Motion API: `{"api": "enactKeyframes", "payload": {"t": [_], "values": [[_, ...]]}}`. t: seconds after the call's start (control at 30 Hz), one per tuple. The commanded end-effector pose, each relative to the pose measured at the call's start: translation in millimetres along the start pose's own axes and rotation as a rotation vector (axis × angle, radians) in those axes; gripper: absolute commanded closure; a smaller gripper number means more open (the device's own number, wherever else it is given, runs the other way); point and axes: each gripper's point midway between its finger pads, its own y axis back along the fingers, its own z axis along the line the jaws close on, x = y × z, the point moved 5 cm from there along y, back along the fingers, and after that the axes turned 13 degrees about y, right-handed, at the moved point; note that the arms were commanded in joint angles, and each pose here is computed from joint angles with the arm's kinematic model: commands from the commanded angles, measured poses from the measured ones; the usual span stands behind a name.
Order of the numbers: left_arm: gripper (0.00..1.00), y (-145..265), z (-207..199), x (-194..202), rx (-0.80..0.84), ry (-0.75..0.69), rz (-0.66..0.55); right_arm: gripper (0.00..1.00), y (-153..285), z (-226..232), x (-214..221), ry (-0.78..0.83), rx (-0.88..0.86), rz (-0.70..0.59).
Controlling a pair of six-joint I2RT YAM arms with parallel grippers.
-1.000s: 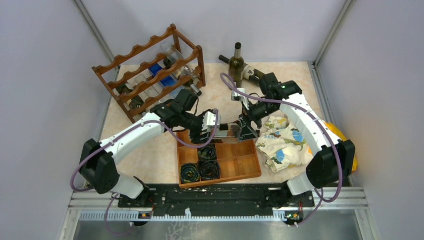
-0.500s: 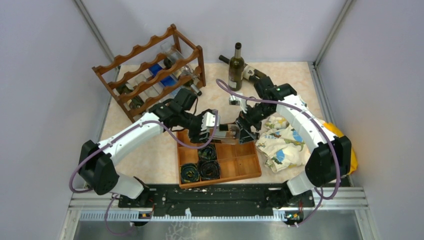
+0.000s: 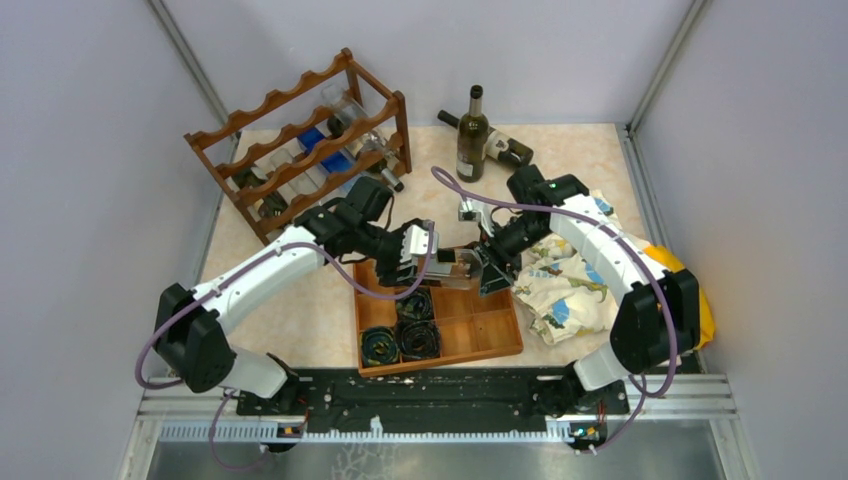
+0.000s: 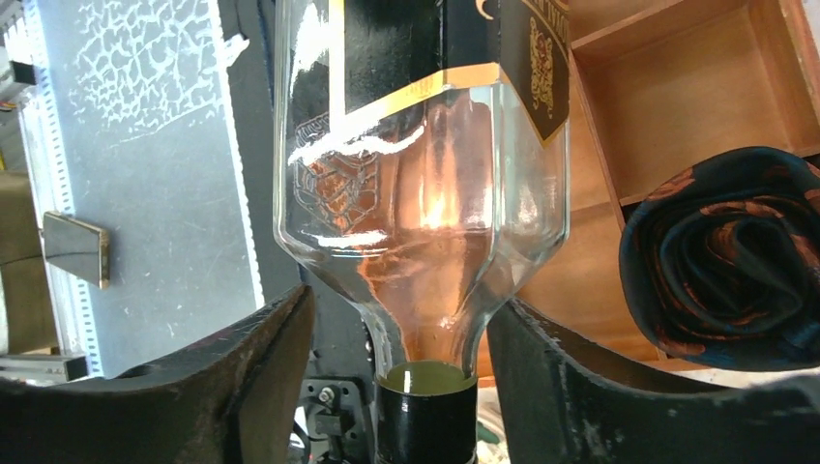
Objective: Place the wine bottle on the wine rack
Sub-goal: Pick up the wine bottle from the center of the board.
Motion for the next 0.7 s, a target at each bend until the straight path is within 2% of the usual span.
{"api": "enactKeyframes", "payload": {"t": [0.0, 0.17, 0.23, 0.37, 0.47, 0.53, 0.57, 0.63, 0.67], "values": [[1.0, 19, -2, -43, -0.007, -0.129, -0.16, 0.39, -3, 6, -9, 0.036, -0.049, -0.053], [1.0, 19, -4, -42, -0.004, -0.126, -0.165, 0.42, -6, 5, -6, 0.027, -0.052, -0.053], [1.0, 19, -4, -42, -0.002, -0.126, -0.165, 0.55, -5, 5, -7, 0.03, -0.051, -0.056], [1.0, 19, -3, -41, -0.011, -0.125, -0.162, 0.97, -3, 7, -9, 0.039, -0.057, -0.06], [1.0, 17, -1, -40, -0.029, -0.118, -0.164, 1.0, 0, 12, -12, 0.041, -0.067, -0.069], [0.86, 17, 2, -41, -0.054, -0.105, -0.172, 1.0, 3, 18, -16, 0.052, -0.07, -0.099], [0.72, 17, 3, -41, -0.061, -0.095, -0.178, 1.0, 3, 20, -18, 0.053, -0.072, -0.119], [0.34, 16, 1, -41, -0.063, -0.099, -0.196, 1.0, 5, 25, -22, 0.041, -0.078, -0.161], [0.18, 17, 0, -42, -0.065, -0.102, -0.209, 1.0, 5, 28, -23, 0.035, -0.09, -0.182]]}}
